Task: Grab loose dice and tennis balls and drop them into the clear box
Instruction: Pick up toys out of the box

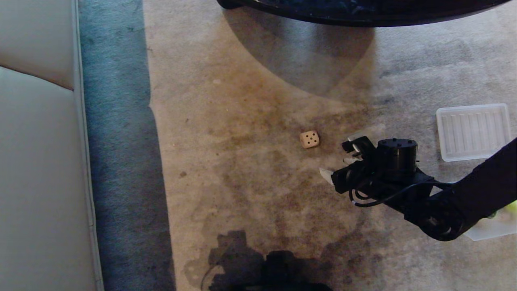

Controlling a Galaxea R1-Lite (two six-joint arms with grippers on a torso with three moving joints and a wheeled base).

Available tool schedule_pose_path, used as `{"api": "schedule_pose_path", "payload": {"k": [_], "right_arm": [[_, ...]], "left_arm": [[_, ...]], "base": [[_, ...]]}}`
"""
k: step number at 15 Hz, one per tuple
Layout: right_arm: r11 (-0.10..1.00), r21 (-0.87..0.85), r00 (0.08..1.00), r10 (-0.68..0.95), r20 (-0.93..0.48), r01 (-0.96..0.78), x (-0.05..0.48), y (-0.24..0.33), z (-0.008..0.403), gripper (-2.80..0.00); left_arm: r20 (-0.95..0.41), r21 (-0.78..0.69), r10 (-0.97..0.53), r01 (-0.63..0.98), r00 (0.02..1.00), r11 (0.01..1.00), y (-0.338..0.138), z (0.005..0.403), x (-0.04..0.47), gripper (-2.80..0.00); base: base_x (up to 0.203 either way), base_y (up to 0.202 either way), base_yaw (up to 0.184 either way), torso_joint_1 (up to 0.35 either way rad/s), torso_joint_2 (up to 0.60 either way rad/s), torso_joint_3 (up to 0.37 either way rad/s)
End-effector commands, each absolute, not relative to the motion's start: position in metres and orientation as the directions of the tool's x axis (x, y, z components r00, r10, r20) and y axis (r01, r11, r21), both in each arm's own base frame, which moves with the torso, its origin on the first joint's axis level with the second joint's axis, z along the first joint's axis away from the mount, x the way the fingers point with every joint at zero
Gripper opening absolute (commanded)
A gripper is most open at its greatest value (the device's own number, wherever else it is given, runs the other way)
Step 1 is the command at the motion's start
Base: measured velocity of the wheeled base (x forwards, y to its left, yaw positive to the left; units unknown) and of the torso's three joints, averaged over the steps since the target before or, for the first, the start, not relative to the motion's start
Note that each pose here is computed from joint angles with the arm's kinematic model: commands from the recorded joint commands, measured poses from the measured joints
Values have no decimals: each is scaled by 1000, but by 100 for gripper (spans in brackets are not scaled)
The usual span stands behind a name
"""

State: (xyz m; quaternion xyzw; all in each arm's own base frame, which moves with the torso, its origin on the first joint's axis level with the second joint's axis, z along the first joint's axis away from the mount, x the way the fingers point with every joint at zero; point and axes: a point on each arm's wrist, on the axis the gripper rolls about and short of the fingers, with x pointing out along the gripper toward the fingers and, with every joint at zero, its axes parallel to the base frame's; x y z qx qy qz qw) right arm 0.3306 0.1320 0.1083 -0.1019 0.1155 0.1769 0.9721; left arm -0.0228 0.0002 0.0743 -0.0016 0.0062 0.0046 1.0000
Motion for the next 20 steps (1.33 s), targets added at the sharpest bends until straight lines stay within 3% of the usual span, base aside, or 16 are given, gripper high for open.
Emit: {"api": "schedule_pose_path", "payload": {"k": [1,8,14,20], "right_arm": [[917,-161,911,315,-267,-364,334,132,103,0],[922,-165,913,296,-281,-350,361,143,77,0],[930,-158,943,321,-85,-331,404,164,83,0],[925,-205,946,324,-14,-320,428,174,75,0]], "left_arm": [[-12,-3,9,-9,1000,1000,0,74,-23,-280],[-12,-3,9,-9,1000,1000,0,74,-23,-280],[-14,-3,9,-9,1000,1000,0,74,-23,-280],[-12,-3,9,-9,1000,1000,0,74,-23,-280]], "base": [[0,0,0,0,0,0],[0,0,0,0,0,0],[0,0,0,0,0,0],[0,0,0,0,0,0]]}}
